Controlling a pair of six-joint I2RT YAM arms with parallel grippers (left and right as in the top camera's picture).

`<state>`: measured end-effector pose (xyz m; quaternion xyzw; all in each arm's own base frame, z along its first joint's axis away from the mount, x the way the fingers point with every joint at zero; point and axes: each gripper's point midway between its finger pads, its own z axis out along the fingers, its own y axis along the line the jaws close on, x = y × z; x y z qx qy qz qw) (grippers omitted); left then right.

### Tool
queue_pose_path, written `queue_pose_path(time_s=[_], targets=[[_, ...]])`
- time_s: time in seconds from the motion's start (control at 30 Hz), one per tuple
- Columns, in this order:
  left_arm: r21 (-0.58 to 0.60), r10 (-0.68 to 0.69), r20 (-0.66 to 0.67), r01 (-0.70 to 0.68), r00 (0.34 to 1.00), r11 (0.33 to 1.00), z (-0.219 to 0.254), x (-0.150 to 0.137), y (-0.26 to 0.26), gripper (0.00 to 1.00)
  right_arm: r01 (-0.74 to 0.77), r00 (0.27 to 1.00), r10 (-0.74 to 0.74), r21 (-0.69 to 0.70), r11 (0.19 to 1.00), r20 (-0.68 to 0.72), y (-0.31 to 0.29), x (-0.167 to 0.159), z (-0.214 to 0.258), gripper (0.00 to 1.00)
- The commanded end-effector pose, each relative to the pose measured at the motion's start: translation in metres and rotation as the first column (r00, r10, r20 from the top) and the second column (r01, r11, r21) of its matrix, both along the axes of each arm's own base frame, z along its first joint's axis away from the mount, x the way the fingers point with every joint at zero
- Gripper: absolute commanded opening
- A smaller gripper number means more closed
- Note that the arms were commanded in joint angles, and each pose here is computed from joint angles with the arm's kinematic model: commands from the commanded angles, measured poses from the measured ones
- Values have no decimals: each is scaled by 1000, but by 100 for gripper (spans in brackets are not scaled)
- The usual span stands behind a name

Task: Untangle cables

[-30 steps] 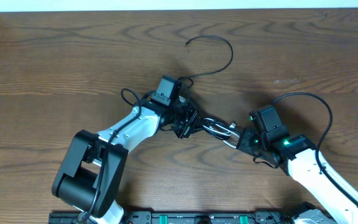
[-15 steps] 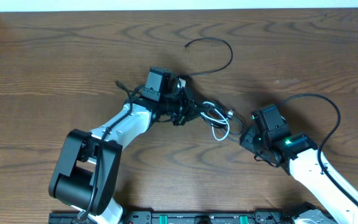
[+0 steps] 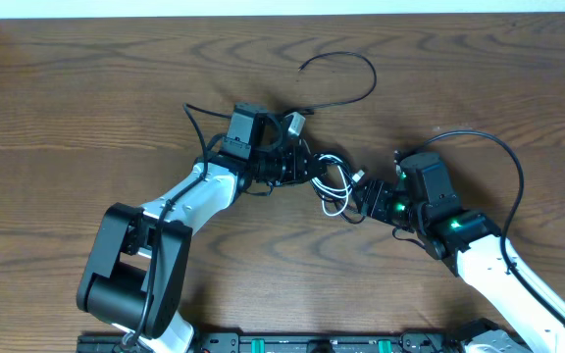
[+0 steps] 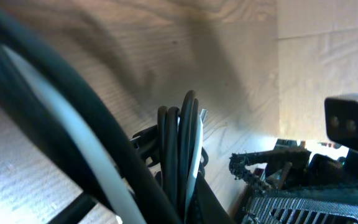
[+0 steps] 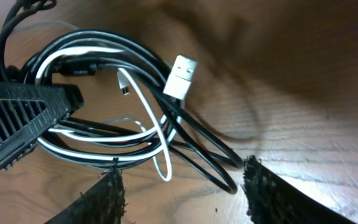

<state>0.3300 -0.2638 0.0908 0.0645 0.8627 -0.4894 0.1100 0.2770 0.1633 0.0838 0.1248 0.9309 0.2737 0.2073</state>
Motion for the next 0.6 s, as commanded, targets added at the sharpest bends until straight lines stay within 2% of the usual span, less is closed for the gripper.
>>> queue_pose_path(time_s=[0.0,0.13,0.27,0.33,0.37,0.4,0.47,0.57], targets=[[-71,-94,108,102,990,992,19,-1,-9,8,-65,997,66,-28,997,27,1,-2,-2,57],[-150,-143,133,162,981,975,35,-7,-16,8,-77,996,79,-36,996,34,1,-2,-2,55],[-208,-191,115,211,975,955,45,-17,-20,8,-54,996,61,-108,993,58,-10,3,-5,53],[-243,-226,109,246,968,938,50,-25,-21,8,-28,997,38,-142,989,70,-17,7,-6,38],[-260,-242,107,262,964,930,53,-28,-21,8,-27,997,38,-143,989,71,-17,7,-6,26],[-267,-249,106,269,963,925,54,-29,-22,8,-27,997,38,-143,989,70,-17,7,-7,21],[-269,-249,103,268,963,925,54,-30,-22,8,-31,997,41,-140,990,64,-17,6,-7,19],[-269,-249,103,268,963,925,54,-30,-22,9,-36,998,43,-145,989,46,-18,2,-10,1]])
